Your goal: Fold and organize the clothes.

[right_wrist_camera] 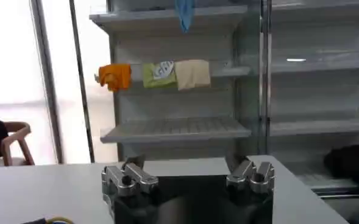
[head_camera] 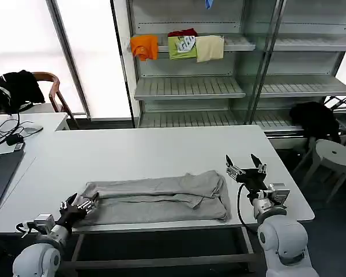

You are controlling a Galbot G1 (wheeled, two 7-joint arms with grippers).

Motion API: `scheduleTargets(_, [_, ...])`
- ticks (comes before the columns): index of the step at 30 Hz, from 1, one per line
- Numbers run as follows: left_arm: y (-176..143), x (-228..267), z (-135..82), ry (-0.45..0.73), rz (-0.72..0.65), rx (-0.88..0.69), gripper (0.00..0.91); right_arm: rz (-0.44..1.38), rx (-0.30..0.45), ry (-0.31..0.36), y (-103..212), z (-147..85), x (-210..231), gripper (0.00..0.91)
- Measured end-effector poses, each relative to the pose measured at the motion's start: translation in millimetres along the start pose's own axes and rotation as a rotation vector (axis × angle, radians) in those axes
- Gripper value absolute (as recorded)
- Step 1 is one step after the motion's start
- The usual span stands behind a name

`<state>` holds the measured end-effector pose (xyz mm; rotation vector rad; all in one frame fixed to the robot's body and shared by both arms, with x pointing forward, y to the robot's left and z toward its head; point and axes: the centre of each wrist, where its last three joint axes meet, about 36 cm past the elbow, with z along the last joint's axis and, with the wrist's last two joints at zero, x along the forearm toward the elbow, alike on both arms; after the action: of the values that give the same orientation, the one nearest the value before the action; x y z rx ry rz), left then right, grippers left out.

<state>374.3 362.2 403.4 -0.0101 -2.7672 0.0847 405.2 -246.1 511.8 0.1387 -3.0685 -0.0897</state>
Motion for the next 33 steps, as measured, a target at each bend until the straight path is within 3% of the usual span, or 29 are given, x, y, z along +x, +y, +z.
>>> scheduleTargets(1, [-1, 0, 1, 0.000, -0.001, 0.000, 0.584, 0.000, -0.002, -0.001, 0, 0, 0, 0.907])
scheduleTargets(4, [-5, -1, 4, 0.002, -0.004, -0.002, 0.252, 0.001, -0.008, -0.005, -1, -1, 0, 0.907])
scheduleTargets(5, [-6, -1, 5, 0.004, -0.004, -0.003, 0.191, 0.002, -0.010, -0.005, -1, -1, 0, 0.907])
scheduleTargets(6, [-7, -2, 6, 0.005, -0.004, -0.003, 0.020, 0.002, -0.012, -0.006, -2, -1, 0, 0.907])
scheduleTargets(22, [-16, -9, 8, -0.025, -0.023, -0.037, 0.000, 0.006, -0.022, -0.003, -6, 0, -4, 0.907])
scheduleTargets(33, [15, -3, -25, -0.126, -0.078, -0.144, 0.000, 0.003, -0.027, 0.001, -4, 1, -11, 0.907])
